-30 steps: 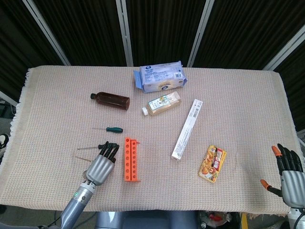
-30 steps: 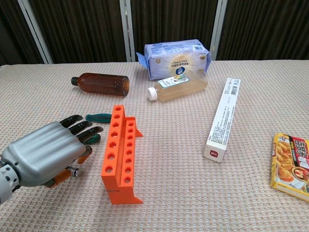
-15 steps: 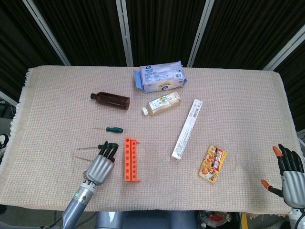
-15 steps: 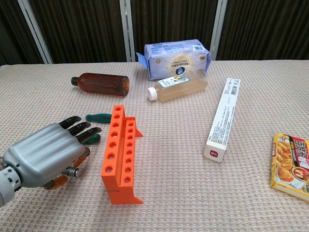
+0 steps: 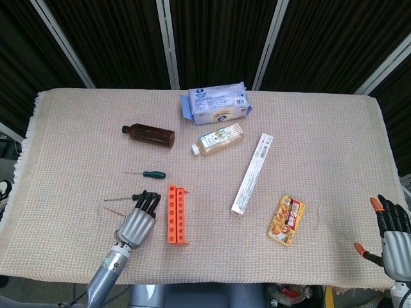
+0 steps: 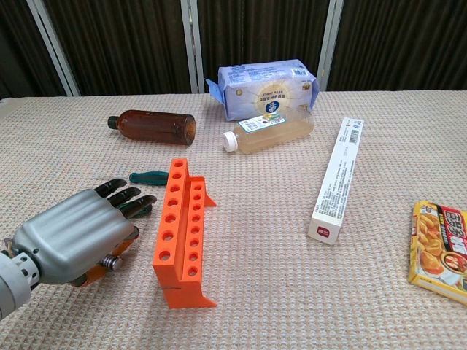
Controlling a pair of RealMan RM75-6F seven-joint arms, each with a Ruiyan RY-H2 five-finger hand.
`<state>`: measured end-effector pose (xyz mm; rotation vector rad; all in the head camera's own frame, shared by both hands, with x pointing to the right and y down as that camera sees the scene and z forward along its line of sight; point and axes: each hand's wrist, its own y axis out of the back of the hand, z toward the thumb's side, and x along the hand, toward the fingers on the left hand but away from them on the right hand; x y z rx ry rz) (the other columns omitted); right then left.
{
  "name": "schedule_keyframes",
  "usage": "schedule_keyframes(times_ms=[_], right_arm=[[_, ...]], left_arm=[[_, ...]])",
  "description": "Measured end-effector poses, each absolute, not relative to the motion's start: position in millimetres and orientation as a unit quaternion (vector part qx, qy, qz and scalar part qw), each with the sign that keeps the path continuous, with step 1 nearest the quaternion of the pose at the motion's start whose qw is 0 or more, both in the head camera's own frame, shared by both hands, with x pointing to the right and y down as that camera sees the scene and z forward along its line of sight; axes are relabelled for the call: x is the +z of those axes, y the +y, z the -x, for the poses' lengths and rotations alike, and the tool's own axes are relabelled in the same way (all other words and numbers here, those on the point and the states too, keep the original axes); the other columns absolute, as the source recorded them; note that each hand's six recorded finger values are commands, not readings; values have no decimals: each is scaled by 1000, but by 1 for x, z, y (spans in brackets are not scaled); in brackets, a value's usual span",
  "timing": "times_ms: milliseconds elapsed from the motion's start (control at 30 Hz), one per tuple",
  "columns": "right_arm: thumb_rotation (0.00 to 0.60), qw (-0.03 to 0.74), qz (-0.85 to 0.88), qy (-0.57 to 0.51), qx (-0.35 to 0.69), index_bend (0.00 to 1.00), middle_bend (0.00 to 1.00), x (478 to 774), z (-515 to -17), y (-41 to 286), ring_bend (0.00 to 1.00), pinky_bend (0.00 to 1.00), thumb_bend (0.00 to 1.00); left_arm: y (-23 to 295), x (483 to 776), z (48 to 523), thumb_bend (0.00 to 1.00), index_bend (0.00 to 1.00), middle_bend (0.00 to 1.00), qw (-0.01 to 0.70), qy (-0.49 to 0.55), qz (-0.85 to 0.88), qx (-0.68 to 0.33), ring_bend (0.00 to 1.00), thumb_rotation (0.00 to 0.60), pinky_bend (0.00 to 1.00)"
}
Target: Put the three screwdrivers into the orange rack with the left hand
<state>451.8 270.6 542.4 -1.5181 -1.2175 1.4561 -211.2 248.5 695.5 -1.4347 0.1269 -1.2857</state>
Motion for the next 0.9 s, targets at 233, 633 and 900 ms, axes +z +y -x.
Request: schedule_keyframes(times_ms=[233,633,900], right_arm=[[600,348,586,-469,562,0,0,543,-451,271,0,0,0],[600,350,593,-462,559,0,0,546,-446,267,0,0,0],[600,352,598,-455,558,0,0,548,-441,263,0,0,0]], left_arm=[[249,693,208,479,646,65,562,68,627,-535,0,600,0],[235,652,217,500,756,162,447,183,729,-484,0,600,0],[213,602,241,500,753,165,327,307,792,-413,0,600,0]])
